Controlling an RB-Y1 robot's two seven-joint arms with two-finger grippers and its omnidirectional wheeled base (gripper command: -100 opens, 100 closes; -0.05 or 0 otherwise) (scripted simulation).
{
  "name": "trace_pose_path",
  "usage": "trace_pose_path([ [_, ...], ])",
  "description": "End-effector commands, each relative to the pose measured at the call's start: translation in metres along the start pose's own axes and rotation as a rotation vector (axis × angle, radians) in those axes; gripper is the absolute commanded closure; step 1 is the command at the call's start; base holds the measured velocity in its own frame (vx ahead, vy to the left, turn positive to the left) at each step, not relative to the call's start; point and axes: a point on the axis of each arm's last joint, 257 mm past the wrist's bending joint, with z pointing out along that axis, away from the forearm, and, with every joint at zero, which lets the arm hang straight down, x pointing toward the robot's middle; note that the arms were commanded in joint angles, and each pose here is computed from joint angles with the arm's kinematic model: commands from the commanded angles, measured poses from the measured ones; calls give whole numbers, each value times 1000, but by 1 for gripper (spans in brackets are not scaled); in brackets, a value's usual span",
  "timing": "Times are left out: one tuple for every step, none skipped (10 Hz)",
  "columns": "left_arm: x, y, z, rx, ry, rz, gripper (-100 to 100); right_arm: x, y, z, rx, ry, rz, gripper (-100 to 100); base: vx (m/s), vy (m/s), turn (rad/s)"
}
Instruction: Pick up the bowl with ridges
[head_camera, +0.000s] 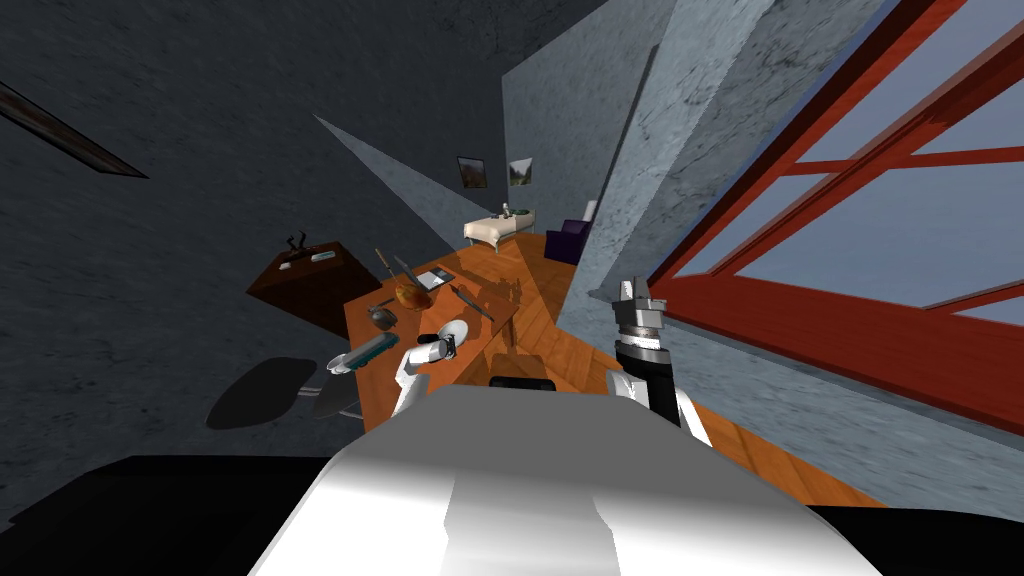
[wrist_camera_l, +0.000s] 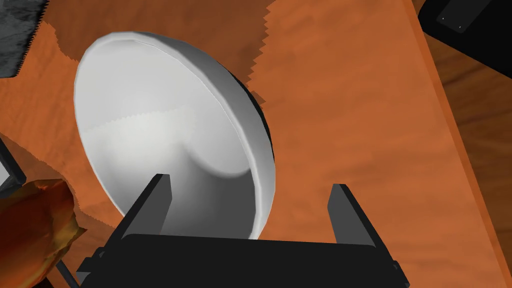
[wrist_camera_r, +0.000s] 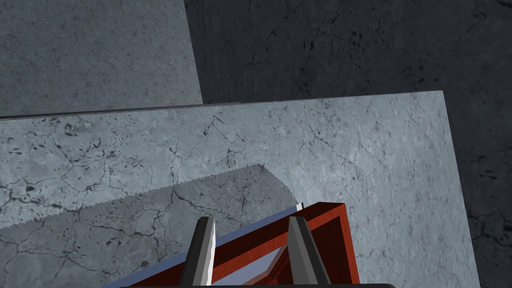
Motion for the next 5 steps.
trace_pose_path([
  [1,3,6,1,0,0,-100,0,0,0,0,0,0,0,14,12,3],
  [2,4,9,1,0,0,-100,0,0,0,0,0,0,0,26,16,2],
  [3,6,13,1,0,1,-100,0,0,0,0,0,0,0,24,15,1],
  [4,8,16,2,0,1,-100,0,0,0,0,0,0,0,21,15,2],
  [4,7,14,0,0,1,-100,0,0,0,0,0,0,0,9,7,-1],
])
